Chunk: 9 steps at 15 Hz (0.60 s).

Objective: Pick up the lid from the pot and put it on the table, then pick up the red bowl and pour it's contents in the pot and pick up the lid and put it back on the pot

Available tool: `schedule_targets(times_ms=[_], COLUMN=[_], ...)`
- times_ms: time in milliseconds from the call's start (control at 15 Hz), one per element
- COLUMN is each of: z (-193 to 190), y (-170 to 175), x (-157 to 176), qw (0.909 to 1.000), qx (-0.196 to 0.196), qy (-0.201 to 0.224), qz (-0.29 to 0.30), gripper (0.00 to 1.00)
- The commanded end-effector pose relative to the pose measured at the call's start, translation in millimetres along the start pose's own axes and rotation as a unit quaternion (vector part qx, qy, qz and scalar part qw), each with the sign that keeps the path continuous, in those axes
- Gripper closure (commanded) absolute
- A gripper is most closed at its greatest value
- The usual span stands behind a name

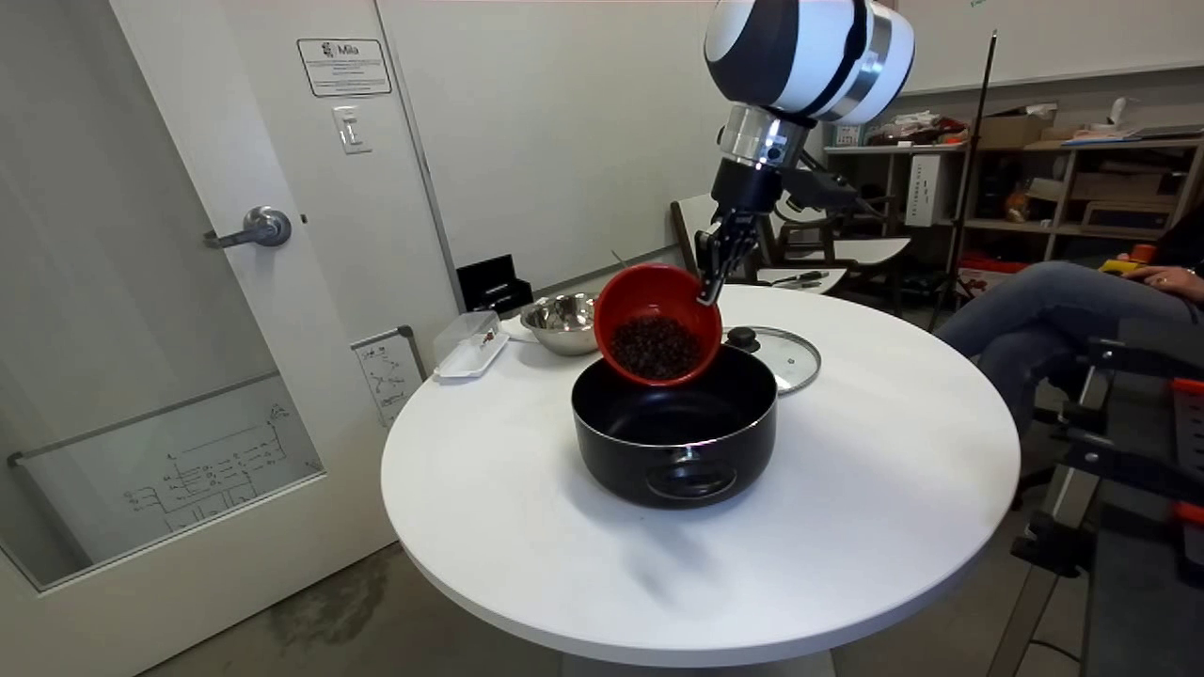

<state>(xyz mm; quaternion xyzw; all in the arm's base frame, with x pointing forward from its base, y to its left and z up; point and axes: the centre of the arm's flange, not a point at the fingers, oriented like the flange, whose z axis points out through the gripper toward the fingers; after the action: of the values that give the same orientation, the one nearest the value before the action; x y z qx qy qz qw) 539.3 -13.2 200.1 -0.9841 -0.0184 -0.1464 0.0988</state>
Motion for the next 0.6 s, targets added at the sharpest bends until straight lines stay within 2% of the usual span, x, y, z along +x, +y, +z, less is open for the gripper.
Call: schedule_targets(times_ms=[0,533], z=[4.8,15.2], y=[1.0,-8.4], x=[-0.9,-5.2], qw=[0.9993,0.9967], qx=[-0.020,-0.041], qy=[0.024,0.040], qz=[-0.019,-0.057], gripper=[0.98,0.98])
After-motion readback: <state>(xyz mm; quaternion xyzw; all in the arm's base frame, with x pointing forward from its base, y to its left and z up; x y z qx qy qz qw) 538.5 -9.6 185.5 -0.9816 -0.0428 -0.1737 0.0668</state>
